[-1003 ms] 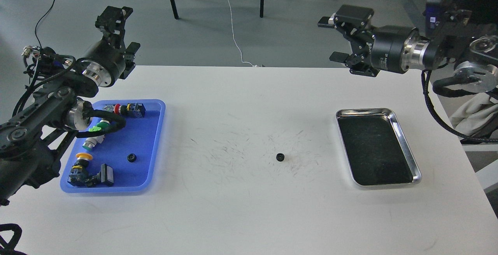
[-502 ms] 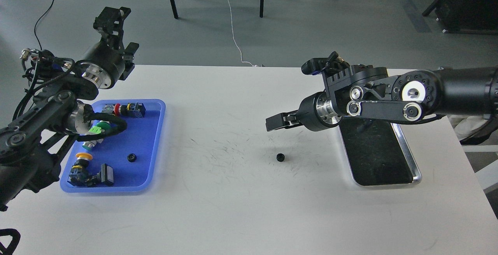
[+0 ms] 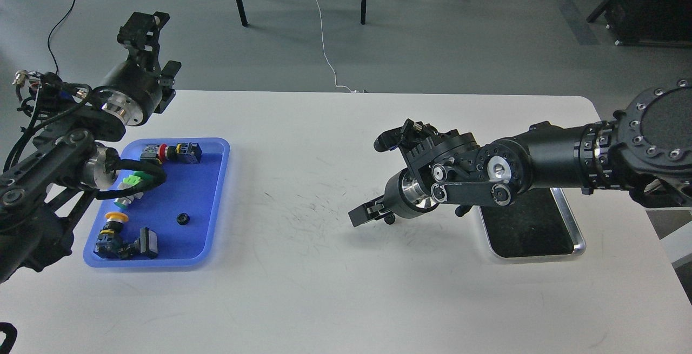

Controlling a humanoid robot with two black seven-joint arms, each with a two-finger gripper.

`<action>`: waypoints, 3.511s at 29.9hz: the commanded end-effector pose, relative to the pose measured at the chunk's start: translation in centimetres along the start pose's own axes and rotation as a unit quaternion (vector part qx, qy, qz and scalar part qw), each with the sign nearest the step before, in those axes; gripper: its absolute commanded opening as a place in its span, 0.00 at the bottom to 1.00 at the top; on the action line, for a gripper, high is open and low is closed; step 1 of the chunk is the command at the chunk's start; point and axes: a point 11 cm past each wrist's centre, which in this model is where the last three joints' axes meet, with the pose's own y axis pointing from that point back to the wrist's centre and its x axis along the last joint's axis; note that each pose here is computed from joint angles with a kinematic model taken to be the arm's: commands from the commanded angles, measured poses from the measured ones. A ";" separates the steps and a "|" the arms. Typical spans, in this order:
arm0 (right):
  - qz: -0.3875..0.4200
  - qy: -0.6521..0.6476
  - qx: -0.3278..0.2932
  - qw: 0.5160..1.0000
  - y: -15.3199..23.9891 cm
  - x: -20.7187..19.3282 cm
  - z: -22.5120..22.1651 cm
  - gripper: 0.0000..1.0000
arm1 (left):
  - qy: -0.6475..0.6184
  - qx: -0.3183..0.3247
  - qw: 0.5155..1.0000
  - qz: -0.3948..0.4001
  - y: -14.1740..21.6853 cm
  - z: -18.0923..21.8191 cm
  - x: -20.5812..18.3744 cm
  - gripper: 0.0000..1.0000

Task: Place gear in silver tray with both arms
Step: 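Reach the right gripper to the black gear and grasp it, then carry the gear with the right gripper into the silver tray and release, then withdraw the right arm away from the silver tray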

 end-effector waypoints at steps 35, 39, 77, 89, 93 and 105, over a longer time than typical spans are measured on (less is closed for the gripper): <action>-0.026 -0.003 -0.010 1.000 -0.4 -1.0 0.9 0.42 | -0.004 0.004 1.000 0.005 0.3 -0.3 0.5 0.99; -0.032 0.002 -0.020 0.999 -0.4 -1.4 1.5 0.24 | -0.004 0.004 1.000 0.006 0.3 -0.3 0.5 0.99; 0.118 -0.236 -0.090 0.960 13.0 -8.0 23.9 0.01 | -0.009 0.010 1.000 0.002 0.3 -0.6 0.4 0.99; 0.115 -0.224 -0.092 0.963 8.4 -9.0 22.9 0.02 | -0.011 0.008 1.000 0.001 0.3 -0.6 0.2 0.99; 0.121 -0.219 -0.089 0.964 7.3 -8.5 22.3 0.06 | -0.011 0.008 1.000 0.001 0.3 -0.6 0.3 0.99; 0.119 -0.219 -0.078 0.965 7.0 -8.0 21.5 0.95 | -0.016 0.008 1.000 0.005 0.4 -0.4 0.7 0.99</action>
